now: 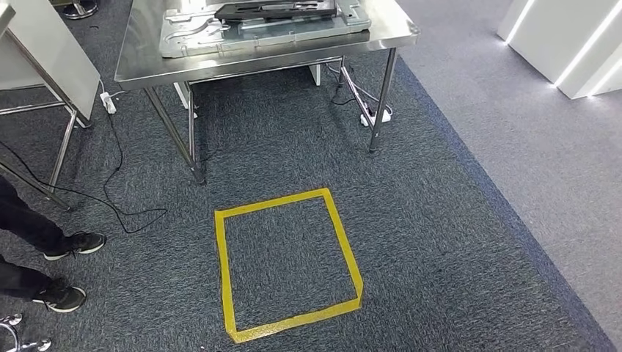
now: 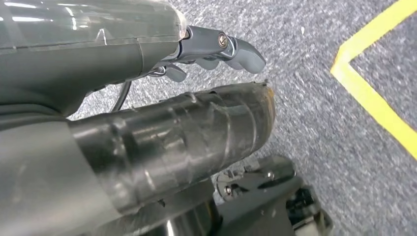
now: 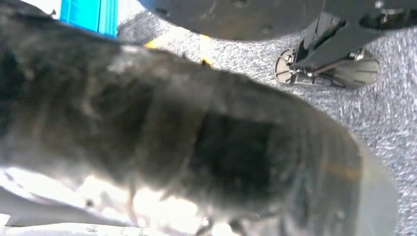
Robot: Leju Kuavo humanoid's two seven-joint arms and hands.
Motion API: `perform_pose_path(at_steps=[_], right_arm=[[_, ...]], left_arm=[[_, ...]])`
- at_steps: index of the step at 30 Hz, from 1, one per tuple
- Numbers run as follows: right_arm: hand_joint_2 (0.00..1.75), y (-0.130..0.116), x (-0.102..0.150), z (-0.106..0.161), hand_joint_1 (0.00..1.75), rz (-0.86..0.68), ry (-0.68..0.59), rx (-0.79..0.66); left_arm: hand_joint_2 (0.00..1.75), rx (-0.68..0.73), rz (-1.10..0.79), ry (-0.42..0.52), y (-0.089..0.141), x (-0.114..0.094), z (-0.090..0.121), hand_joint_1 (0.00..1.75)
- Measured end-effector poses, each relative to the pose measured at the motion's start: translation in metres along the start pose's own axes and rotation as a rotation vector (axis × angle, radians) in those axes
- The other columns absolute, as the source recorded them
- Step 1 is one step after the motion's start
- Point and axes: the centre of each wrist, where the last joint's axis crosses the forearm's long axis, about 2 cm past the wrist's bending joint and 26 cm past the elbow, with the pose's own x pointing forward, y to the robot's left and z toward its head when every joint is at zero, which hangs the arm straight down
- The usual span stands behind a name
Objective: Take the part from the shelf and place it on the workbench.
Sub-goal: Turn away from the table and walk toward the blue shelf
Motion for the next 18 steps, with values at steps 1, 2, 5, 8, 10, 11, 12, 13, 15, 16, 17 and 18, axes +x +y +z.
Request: perform_pose_path(at_steps=[1, 2, 5, 8, 10, 11, 12, 13, 15, 16, 17, 18], right_arm=[[0.00, 0.0000, 0.0002, 0.0000, 0.00, 0.000, 0.000, 0.000], [0.00, 0.0000, 0.0003, -0.0001, 0.00, 0.000, 0.000, 0.000], [0.00, 0.0000, -0.0001, 0.0000, 0.00, 0.001, 0.000, -0.001], [0.00, 0.0005, 0.0000, 0.0002, 0.00, 0.000, 0.000, 0.000], [0.00, 0.0018, 0.0012, 0.0003, 0.00, -0.001, -0.002, 0.003], [0.00, 0.0024, 0.0015, 0.0004, 0.00, -0.001, -0.002, 0.004], [0.00, 0.0031, 0.0017, 0.0006, 0.00, -0.002, -0.002, 0.006], [0.00, 0.0036, 0.0013, 0.0009, 0.00, -0.002, -0.001, 0.007], [0.00, 0.0043, 0.0006, 0.0013, 0.00, -0.002, 0.001, 0.009], [0.00, 0.0043, 0.0007, 0.0013, 0.00, -0.002, 0.002, 0.009], [0.00, 0.0043, 0.0007, 0.0013, 0.00, -0.001, 0.002, 0.009], [0.00, 0.0043, 0.0007, 0.0013, 0.00, -0.001, 0.003, 0.009]], left_arm=[[0.00, 0.000, -0.001, 0.001, -0.0001, -0.0003, 0.0001, 0.00], [0.00, -0.001, -0.001, 0.001, -0.0002, -0.0008, 0.0003, 0.00], [0.00, -0.002, -0.002, 0.005, -0.0005, -0.0023, 0.0008, 0.00], [0.00, -0.001, -0.001, 0.006, -0.0005, -0.0030, 0.0010, 0.00], [0.00, -0.001, -0.001, 0.008, -0.0004, -0.0033, 0.0010, 0.00], [0.00, -0.001, -0.001, 0.008, -0.0002, -0.0031, 0.0009, 0.00], [0.00, 0.000, 0.000, 0.008, -0.0001, -0.0027, 0.0008, 0.00], [0.00, 0.000, 0.000, 0.008, -0.0001, -0.0026, 0.0007, 0.00], [0.00, -0.001, 0.000, 0.009, -0.0002, -0.0028, 0.0008, 0.00], [0.00, -0.002, 0.000, 0.009, -0.0003, -0.0028, 0.0009, 0.00], [0.00, -0.002, 0.000, 0.010, -0.0004, -0.0029, 0.0009, 0.00], [0.00, -0.002, 0.001, 0.010, -0.0005, -0.0030, 0.0010, 0.00]])
